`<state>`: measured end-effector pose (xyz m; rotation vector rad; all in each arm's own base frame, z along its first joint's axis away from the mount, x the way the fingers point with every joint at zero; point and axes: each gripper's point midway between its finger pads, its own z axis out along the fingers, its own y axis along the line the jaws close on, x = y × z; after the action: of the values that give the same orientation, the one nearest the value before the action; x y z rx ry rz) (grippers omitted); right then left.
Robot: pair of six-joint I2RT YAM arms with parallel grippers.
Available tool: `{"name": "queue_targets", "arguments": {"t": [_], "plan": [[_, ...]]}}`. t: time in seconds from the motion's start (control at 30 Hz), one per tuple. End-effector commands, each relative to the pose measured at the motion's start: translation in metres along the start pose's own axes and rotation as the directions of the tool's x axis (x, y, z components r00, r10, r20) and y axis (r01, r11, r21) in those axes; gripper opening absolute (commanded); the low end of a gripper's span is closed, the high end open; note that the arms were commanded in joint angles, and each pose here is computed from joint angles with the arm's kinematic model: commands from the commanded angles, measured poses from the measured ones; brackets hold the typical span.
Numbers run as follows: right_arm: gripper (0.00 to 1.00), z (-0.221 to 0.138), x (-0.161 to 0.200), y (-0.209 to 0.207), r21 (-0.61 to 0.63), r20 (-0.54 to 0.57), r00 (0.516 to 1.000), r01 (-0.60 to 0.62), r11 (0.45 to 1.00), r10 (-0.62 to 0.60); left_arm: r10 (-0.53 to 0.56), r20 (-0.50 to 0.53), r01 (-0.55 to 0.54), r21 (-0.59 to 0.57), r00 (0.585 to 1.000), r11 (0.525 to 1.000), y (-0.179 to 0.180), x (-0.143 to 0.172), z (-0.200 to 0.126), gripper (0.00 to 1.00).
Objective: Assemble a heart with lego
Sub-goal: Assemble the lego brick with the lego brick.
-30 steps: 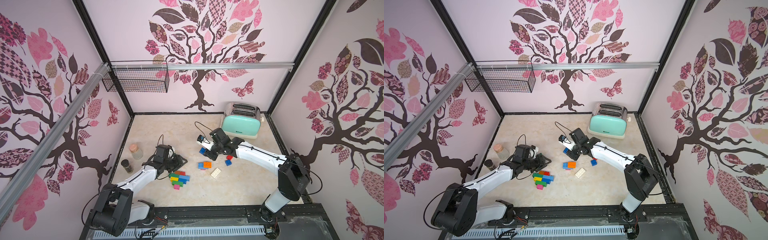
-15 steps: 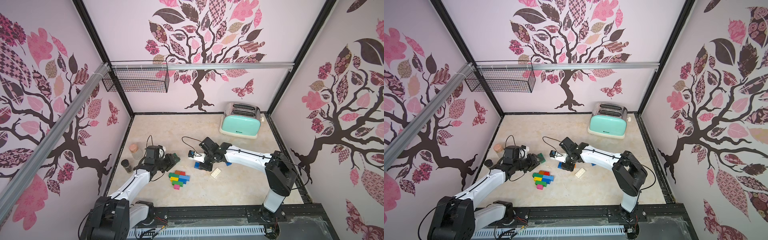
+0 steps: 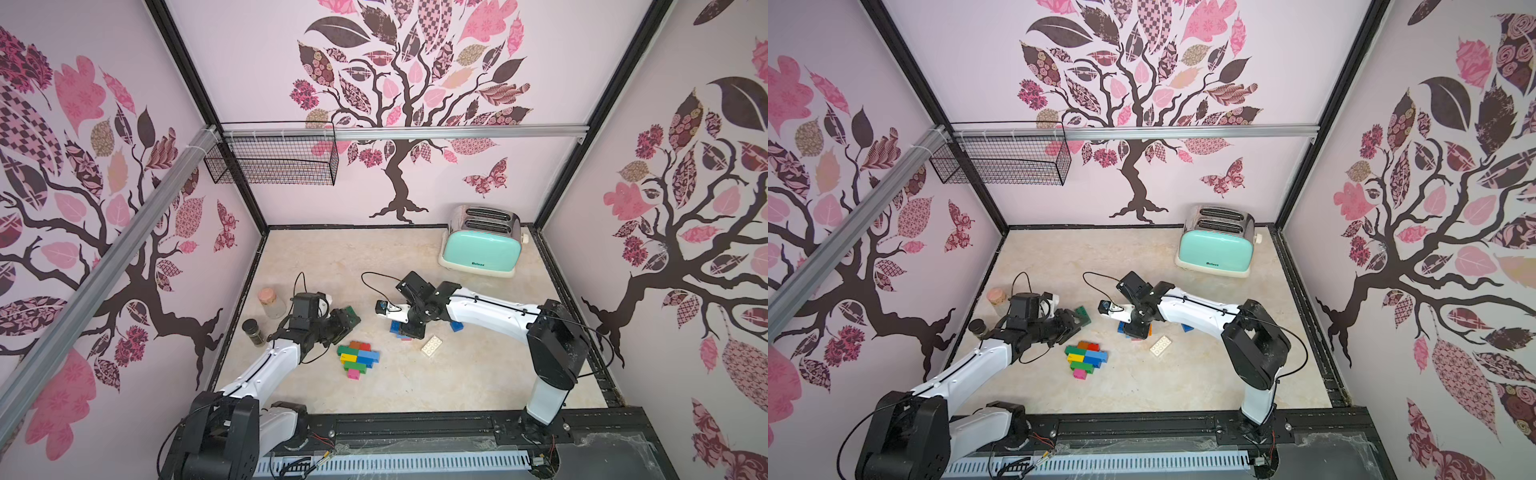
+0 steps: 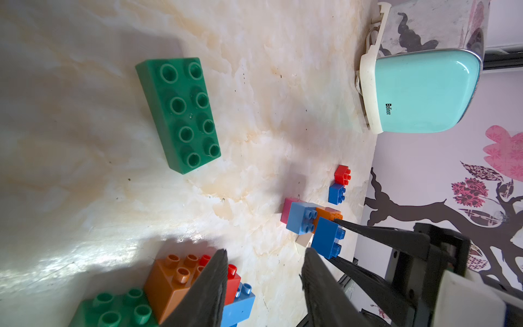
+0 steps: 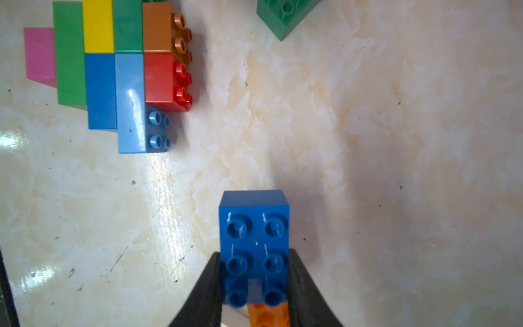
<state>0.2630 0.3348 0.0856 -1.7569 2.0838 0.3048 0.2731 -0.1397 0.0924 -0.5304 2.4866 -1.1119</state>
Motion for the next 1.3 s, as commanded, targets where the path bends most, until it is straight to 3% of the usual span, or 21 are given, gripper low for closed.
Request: {"name": "queue_targets", "arguments": {"t": [0.0, 0.3, 0.93, 1.27], "plan": [[0.27, 0.004, 0.004, 0.003, -0.025, -0.042, 0.998, 0.045, 0.999, -0.046, 0.006, 0.000, -0.006, 0.014, 1.000, 1.000, -0.002, -0.001, 0.000, 0.46], [0.27, 0.011, 0.011, 0.001, -0.033, -0.097, 0.993, 0.065, 0.997, -0.068, 0.003, 0.002, -0.003, 0.024, 1.000, 1.000, -0.004, 0.000, -0.002, 0.46], [0.26, -0.005, -0.009, 0.000, -0.044, -0.033, 0.998, 0.044, 0.998, -0.045, -0.002, 0.002, 0.002, 0.022, 1.000, 1.000, -0.001, 0.001, -0.001, 0.46], [0.25, 0.004, 0.003, -0.006, -0.008, -0.085, 0.996, 0.040, 0.999, -0.041, -0.004, 0.001, 0.004, 0.018, 1.000, 1.000, 0.001, 0.001, 0.000, 0.46]]}}
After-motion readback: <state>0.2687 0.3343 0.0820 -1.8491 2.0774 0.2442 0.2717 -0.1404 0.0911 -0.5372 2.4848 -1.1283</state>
